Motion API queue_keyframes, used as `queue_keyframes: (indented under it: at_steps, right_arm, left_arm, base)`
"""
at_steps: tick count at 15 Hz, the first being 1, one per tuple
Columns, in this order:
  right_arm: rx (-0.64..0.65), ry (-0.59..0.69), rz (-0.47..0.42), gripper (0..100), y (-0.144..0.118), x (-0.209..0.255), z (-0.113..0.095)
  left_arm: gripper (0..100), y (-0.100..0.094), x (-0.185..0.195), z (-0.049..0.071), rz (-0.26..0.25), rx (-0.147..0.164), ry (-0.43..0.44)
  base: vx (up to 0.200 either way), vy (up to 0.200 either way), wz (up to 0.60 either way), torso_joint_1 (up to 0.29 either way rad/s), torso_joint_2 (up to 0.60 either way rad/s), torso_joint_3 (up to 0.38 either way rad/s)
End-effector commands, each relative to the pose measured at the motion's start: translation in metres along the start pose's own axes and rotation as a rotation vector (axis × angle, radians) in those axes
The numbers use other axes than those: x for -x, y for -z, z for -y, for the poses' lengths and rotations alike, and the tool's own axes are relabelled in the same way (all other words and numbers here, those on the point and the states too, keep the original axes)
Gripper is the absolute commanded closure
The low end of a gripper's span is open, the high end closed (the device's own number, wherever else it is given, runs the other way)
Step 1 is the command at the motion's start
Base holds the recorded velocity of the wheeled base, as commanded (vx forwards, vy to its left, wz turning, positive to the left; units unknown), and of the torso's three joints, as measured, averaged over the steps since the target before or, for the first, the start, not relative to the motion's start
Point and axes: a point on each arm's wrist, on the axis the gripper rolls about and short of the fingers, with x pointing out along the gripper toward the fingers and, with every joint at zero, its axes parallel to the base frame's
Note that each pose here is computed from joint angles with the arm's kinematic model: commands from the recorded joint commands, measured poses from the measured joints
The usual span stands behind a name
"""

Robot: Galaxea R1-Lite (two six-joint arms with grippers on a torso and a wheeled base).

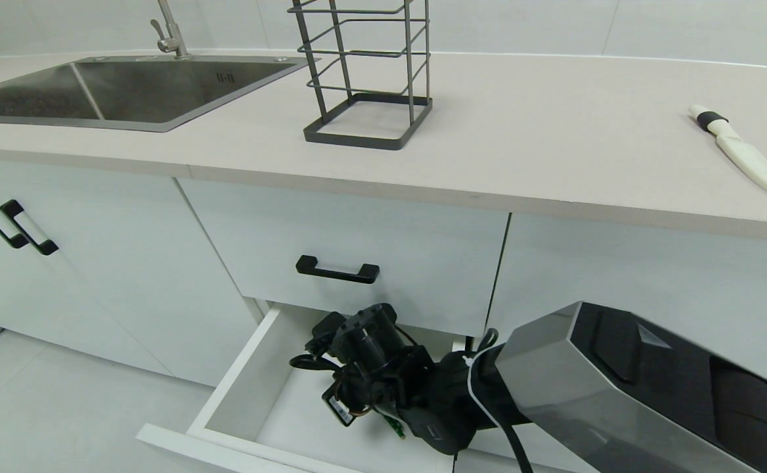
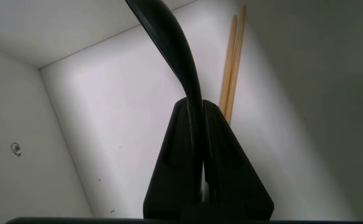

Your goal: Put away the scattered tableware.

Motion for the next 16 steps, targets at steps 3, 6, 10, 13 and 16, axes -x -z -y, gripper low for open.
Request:
queue_keyframes:
  at_steps: [3,6,10,13,16]
  right_arm:
    - [-0.003,0.005,-0.018,100,0.008,-0.009,0.0]
    - [-0.005,0.042,-0.043,100,0.017,-0.015,0.003]
    - [-0.008,0.05,-0.051,100,0.022,-0.023,0.004]
    - [-0.011,0.06,-0.063,100,0.027,-0.027,0.006]
    - [-0.011,0.061,-0.069,100,0.029,-0.032,0.006]
  left_arm:
    - [0,0.0,0.0,0.0,0.0,0.001,-0.001]
    - [0,0.0,0.0,0.0,0.0,0.001,-0.001]
    - [0,0.0,0.0,0.0,0.0,0.001,-0.001]
    - [0,0.0,0.0,0.0,0.0,0.001,-0.001]
    - [0,0.0,0.0,0.0,0.0,0.001,-0.001]
  base:
    - [0.0,0.0,0.0,0.0,0.0,0.0]
    - [0.0,0.0,0.0,0.0,0.0,0.0]
    - [0.0,0.0,0.0,0.0,0.0,0.0]
    - [0.0,0.0,0.0,0.0,0.0,0.0]
    - [0.0,0.0,0.0,0.0,0.0,0.0]
